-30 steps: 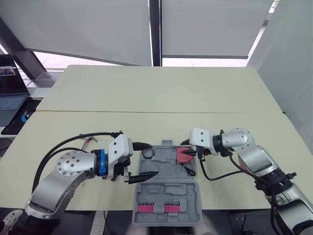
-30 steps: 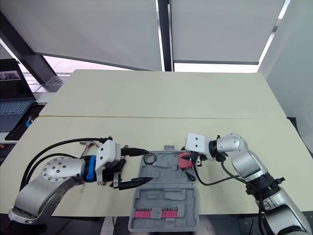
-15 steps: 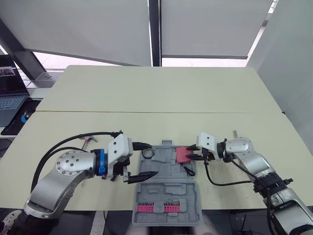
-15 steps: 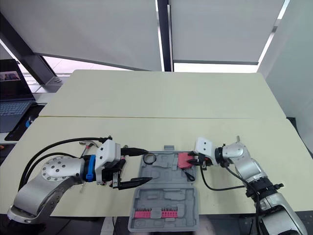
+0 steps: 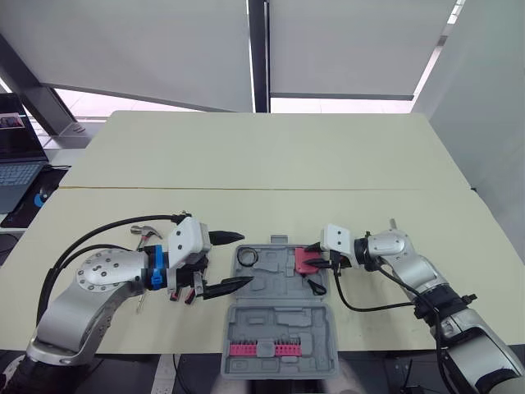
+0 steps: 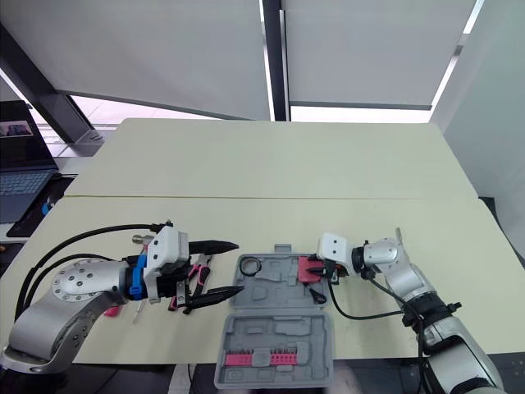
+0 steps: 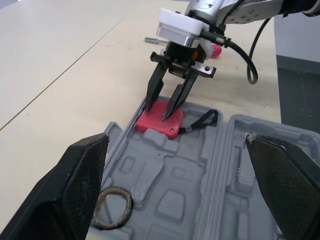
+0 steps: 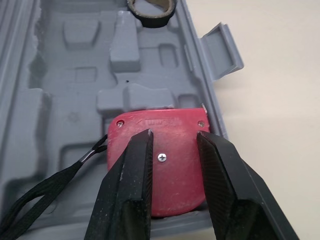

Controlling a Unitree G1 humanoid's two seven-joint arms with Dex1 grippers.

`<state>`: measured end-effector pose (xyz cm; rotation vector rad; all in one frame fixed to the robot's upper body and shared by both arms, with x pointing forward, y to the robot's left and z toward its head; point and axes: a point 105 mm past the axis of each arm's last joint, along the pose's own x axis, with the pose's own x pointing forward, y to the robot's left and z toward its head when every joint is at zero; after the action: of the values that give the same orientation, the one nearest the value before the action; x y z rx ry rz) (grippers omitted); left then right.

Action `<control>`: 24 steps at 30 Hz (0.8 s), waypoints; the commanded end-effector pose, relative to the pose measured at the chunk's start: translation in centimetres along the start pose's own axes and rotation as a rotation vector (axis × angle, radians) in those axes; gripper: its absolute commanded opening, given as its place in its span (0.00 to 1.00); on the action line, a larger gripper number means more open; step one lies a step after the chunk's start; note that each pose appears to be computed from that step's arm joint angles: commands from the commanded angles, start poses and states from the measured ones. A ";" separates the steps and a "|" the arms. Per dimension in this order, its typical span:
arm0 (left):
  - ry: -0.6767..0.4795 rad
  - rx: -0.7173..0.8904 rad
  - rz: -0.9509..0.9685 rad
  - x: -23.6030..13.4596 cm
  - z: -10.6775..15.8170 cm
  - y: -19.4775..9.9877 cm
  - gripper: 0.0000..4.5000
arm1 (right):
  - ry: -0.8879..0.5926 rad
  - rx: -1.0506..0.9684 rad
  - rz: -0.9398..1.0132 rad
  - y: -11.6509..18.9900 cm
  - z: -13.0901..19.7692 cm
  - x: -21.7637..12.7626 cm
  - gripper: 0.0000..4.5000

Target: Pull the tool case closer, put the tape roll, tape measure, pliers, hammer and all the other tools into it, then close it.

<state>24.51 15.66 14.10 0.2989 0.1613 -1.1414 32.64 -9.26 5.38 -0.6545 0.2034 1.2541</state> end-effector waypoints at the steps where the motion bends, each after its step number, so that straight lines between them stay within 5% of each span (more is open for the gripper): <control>1: -0.023 0.014 0.156 -3.0 0.1 2.4 1.00 | -0.116 -0.049 -0.137 -2.1 3.6 -2.6 0.32; 6: -0.007 -0.045 0.407 -8.3 -1.9 4.8 1.00 | -0.107 -0.010 -0.327 -3.3 4.0 -7.9 0.32; 13: 0.173 -0.243 0.669 -17.2 -9.3 4.6 1.00 | 0.144 0.124 -0.558 -2.6 -2.3 -17.6 0.32; 18: 0.199 -0.317 0.752 -20.0 -10.7 3.3 1.00 | 0.254 0.224 -0.520 0.4 -4.8 -21.0 0.53; 24: 0.226 -0.332 0.781 -20.7 -10.3 2.7 1.00 | 0.343 0.267 -0.418 3.0 -5.9 -22.0 0.91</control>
<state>18.54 37.64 8.69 0.1329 0.4319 -0.3099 24.17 -30.00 8.95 -0.6009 0.5050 0.6801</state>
